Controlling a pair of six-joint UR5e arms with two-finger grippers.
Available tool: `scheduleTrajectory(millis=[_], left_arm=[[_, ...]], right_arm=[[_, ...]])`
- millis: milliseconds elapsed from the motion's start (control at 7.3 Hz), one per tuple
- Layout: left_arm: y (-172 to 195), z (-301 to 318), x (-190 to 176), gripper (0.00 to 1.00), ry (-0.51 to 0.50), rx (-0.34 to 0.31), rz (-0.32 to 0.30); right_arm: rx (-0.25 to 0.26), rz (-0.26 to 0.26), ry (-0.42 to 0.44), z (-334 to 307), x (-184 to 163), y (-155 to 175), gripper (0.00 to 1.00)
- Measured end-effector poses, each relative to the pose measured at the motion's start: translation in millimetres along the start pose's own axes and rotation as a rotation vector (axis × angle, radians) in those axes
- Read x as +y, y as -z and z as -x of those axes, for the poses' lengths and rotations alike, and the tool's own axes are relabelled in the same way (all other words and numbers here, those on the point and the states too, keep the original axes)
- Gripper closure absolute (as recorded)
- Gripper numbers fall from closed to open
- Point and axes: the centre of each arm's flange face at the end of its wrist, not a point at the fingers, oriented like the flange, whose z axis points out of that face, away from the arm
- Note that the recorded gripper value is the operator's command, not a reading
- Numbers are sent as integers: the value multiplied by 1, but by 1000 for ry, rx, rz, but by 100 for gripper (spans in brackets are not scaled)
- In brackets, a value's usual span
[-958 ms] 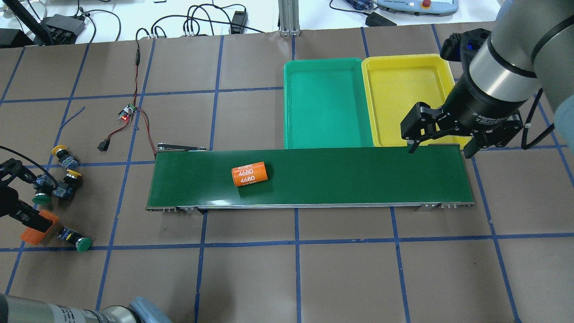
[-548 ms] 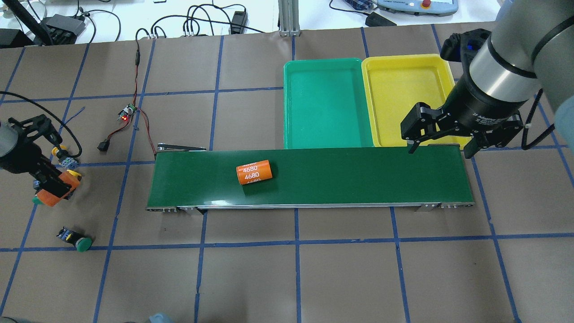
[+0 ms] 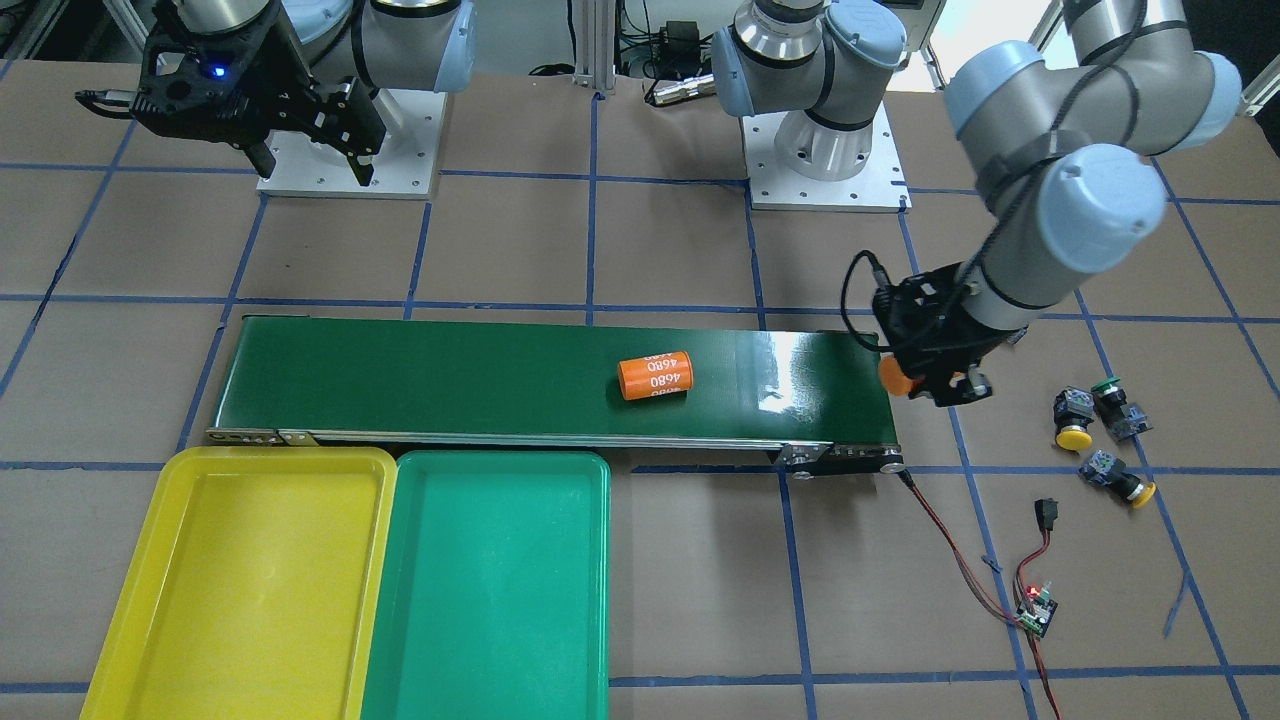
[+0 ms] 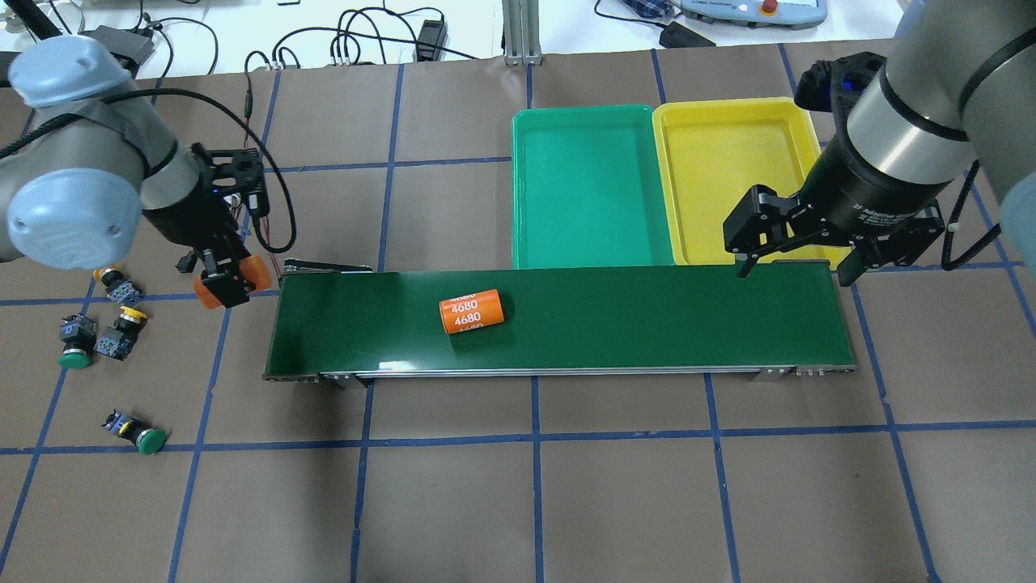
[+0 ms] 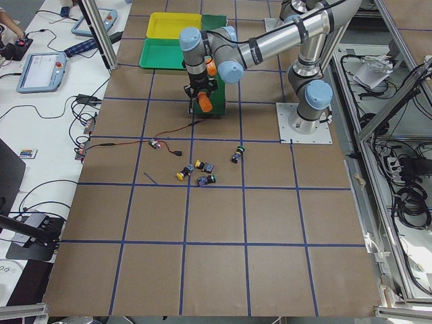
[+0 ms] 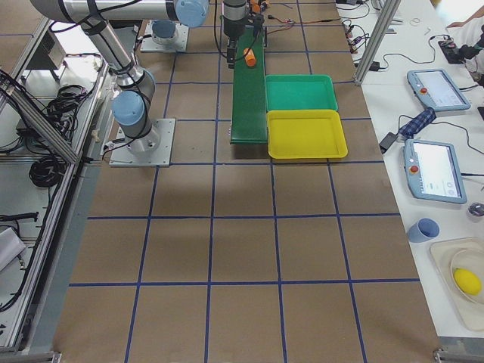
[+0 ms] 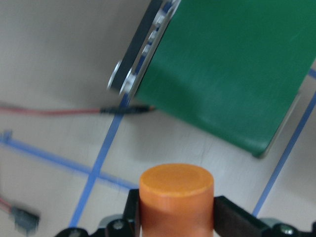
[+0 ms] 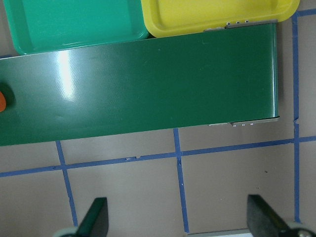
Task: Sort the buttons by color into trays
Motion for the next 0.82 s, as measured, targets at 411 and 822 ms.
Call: scheduleTrajectory(millis=[411,822], left_arm=[[-27,-55,-105,64,-88,10,28],[-55,-78,-126,0,-112,-16,25]], right_arm=[[-1,-2,-1,0,0,0,0],[0,-1,-1,0,0,0,0]])
